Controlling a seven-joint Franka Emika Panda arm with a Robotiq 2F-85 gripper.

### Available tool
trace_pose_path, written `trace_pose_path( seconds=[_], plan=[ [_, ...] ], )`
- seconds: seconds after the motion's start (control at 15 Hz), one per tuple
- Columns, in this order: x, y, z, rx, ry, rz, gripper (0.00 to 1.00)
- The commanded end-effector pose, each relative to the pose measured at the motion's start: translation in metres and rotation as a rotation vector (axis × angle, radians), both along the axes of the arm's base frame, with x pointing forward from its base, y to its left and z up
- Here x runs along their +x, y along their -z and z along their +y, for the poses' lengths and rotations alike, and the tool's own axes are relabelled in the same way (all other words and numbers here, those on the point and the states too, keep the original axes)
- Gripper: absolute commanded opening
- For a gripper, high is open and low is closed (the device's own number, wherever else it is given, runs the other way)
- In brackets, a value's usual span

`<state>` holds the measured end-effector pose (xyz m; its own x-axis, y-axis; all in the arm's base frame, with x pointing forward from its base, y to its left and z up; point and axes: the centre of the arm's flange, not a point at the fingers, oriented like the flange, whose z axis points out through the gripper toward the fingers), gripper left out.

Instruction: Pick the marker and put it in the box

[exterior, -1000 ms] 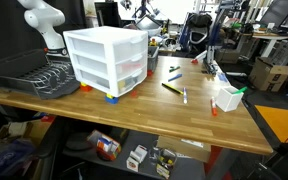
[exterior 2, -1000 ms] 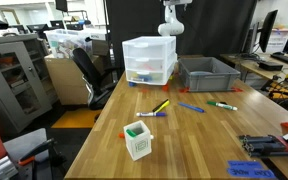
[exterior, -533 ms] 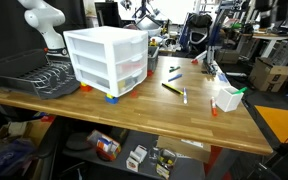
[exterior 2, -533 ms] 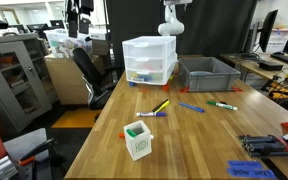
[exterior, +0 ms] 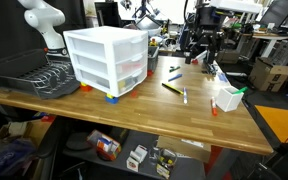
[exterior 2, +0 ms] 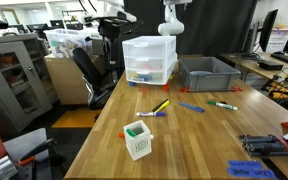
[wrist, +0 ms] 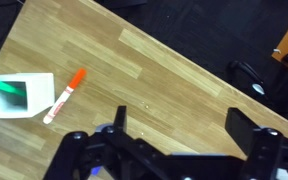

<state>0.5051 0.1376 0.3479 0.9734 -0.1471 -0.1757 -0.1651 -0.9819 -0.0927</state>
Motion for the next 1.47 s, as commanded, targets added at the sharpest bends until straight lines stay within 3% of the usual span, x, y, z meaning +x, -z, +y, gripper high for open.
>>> trace_pose_path(
  seconds=[0.0, 0.4, 0.67, 1.07, 1.4],
  plan=[
    [0.005, 0.007, -0.001, 0.013, 0.017, 0.008, 1.0],
    [0.013, 0.008, -0.003, 0.024, 0.057, 0.005, 1.0],
    [0.036, 0.047, -0.029, 0.025, 0.199, -0.057, 1.0],
    [0.068, 0.121, -0.057, -0.019, 0.281, -0.151, 1.0],
    [0.08, 0.149, -0.071, -0.049, 0.427, -0.198, 1.0]
  ],
)
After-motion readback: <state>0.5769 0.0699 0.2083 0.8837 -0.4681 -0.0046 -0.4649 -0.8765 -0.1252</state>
